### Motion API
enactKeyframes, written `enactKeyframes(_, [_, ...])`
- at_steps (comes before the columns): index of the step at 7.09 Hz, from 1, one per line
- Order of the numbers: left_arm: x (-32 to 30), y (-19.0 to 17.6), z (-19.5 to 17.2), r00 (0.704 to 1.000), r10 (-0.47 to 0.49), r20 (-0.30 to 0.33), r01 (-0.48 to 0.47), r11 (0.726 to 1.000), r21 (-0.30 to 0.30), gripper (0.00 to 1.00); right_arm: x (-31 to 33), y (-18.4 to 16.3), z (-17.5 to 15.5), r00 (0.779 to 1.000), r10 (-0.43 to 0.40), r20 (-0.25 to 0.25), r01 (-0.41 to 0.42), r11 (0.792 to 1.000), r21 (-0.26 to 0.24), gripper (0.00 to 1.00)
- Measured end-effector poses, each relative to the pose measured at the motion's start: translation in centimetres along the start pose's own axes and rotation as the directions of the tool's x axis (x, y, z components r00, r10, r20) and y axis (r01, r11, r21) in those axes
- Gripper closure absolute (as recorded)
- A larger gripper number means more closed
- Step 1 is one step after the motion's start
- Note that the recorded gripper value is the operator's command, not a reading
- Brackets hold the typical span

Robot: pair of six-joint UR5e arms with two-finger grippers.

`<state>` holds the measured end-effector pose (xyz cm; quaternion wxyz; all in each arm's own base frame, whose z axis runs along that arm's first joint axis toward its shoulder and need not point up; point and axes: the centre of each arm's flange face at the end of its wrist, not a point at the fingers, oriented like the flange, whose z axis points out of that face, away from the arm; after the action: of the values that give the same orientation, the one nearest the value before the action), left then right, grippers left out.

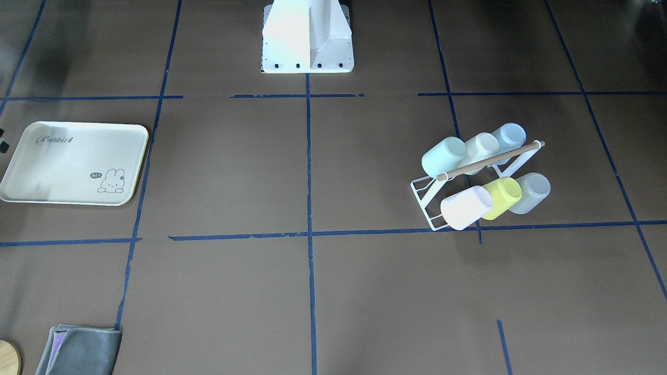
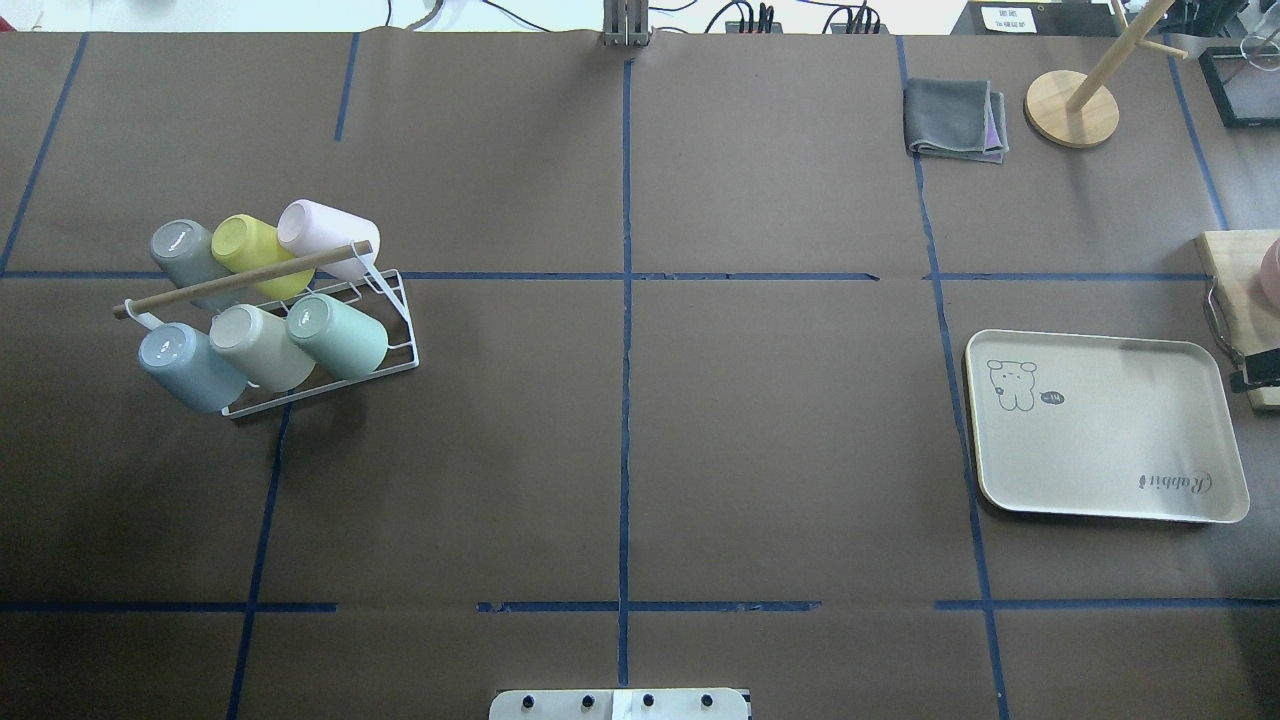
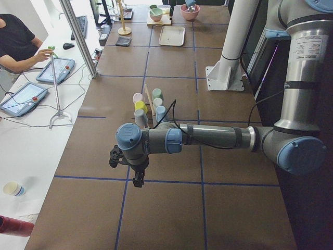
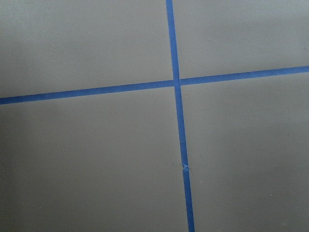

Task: Pick up and place green cup on tray

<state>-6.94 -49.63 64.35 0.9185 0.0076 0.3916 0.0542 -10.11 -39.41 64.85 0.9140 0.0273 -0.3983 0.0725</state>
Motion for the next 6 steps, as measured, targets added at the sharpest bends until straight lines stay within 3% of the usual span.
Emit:
enactKeyframes(4, [0.2,0.0,-0.3,1.0,0.005,0.001,-0.005,1.0,0.005,0.0,0.2,1.9,4.4,1.0,-0.01,-0.024,0.009,0.999,-0.043,0.11])
enactKeyframes(6, [0.6,-0.1,-0.6,1.0,0.011,0.002,-0.012,1.0,0.012,0.0,1.1,2.2,5.3,0.999,-0.005,-0.039,0.003,0.998,-0.058,0.3])
